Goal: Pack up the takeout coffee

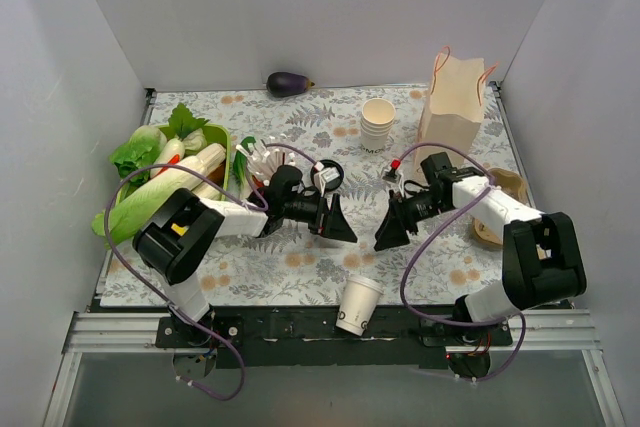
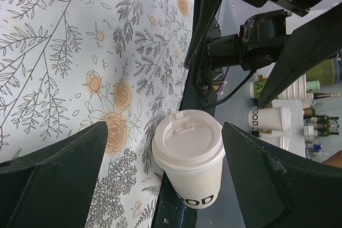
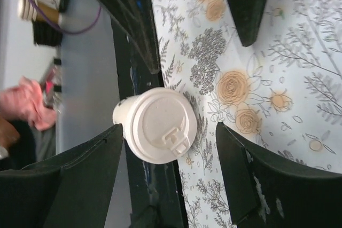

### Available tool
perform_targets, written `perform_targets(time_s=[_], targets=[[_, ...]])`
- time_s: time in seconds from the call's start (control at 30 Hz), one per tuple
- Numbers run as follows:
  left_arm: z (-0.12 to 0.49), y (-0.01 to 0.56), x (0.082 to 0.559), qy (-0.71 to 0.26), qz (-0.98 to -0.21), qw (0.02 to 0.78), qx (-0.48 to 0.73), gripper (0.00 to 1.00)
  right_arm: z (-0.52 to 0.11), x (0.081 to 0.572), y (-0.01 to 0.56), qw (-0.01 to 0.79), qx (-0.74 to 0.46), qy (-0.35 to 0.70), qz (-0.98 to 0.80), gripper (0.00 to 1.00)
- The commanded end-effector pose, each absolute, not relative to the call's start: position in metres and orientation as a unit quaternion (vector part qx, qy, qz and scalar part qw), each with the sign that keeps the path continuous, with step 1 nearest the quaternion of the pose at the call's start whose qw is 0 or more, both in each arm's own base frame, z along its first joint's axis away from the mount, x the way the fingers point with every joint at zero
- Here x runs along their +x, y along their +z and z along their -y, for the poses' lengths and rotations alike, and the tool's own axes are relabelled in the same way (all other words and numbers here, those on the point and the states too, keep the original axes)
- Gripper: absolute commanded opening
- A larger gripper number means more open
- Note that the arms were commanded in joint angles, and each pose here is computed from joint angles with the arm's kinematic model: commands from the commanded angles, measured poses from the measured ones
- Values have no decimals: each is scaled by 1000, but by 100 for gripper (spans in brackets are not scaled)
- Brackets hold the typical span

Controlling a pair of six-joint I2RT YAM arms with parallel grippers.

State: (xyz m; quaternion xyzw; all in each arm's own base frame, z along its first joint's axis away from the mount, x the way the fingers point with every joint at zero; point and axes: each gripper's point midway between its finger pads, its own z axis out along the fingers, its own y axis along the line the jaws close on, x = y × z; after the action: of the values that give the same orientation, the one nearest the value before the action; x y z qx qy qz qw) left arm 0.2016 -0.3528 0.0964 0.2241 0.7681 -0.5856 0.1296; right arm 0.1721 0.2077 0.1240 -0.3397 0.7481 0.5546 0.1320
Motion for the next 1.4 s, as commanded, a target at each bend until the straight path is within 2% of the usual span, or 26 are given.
perform_targets(time_s=[0.0, 0.17, 0.47, 0.8, 1.2, 1.3, 1.37], targets=[[350, 121, 195, -585, -753, 148, 264, 89, -212, 141, 131, 135, -451, 531, -705, 79], [345, 127, 193, -571, -756, 155, 281, 89, -214, 122, 124, 120, -505, 508, -688, 79], [337, 147, 195, -549, -746, 188, 327, 88, -215, 107, 110, 76, -515, 498, -693, 75], [314, 179, 231, -541, -754, 239, 286, 87, -225, 97, 96, 32, -503, 498, -705, 67], [289, 189, 274, -516, -764, 294, 254, 87, -234, 85, 97, 16, -516, 496, -698, 62], [288, 188, 276, -515, -766, 294, 249, 87, -234, 87, 89, 14, -517, 473, -713, 58], [288, 188, 277, -514, -766, 295, 248, 87, -232, 90, 82, 13, -516, 455, -726, 52]])
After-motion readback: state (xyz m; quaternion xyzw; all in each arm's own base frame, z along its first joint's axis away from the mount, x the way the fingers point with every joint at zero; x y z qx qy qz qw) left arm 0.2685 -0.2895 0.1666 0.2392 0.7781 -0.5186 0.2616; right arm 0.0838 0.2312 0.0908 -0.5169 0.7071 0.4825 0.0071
